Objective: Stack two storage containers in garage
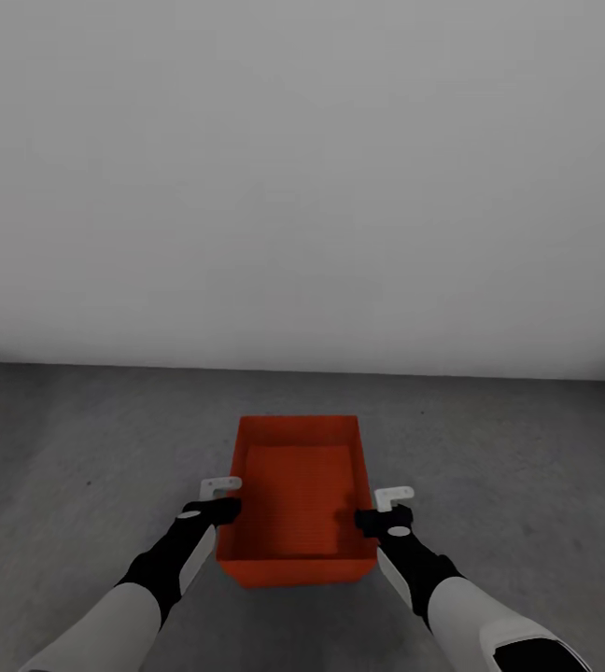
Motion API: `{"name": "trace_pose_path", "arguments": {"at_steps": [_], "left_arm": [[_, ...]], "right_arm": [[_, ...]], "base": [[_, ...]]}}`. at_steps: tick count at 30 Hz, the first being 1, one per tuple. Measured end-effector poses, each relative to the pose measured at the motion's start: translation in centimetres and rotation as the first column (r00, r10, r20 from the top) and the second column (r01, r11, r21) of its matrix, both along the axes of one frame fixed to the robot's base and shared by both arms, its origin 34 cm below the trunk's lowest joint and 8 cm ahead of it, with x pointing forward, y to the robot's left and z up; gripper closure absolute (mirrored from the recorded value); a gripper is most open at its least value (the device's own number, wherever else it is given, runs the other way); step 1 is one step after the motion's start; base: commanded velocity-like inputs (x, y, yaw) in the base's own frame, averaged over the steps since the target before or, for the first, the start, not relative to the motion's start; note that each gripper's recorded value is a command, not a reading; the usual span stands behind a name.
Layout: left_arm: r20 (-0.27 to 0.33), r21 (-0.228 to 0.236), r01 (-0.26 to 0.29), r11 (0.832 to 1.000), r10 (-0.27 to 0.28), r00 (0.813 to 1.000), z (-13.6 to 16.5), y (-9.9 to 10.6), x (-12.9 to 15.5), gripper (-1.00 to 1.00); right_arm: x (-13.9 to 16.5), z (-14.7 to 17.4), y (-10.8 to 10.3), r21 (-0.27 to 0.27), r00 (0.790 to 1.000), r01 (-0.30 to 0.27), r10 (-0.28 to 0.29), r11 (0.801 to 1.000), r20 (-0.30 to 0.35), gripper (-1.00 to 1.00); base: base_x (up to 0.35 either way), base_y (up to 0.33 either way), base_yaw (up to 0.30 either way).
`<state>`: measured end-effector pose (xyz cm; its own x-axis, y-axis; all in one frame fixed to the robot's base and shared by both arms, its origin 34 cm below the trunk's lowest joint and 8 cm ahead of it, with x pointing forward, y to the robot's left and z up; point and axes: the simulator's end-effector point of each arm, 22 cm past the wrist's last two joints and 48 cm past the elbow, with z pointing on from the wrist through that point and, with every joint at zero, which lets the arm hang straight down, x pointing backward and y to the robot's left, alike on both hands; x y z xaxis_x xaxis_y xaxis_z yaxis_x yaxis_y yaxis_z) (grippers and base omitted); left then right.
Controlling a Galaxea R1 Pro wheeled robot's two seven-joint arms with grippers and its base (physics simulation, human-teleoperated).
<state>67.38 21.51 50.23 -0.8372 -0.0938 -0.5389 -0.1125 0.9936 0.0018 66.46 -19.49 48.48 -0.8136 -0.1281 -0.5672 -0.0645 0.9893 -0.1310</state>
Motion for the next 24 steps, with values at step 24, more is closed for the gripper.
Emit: {"name": "trace_pose_path", "arguments": {"at_steps": [24], "left_arm": [[-0.002,0.002,0.0,1.0,0.0,1.0,-0.09,0.07,-0.12,-1.0]], "right_arm": [[-0.01,-0.06,-0.58,-0.007,1.0,0.001,-0.001,1.0,-0.001,-1.0]], "base": [[0.0,0.0,0.0]]}}
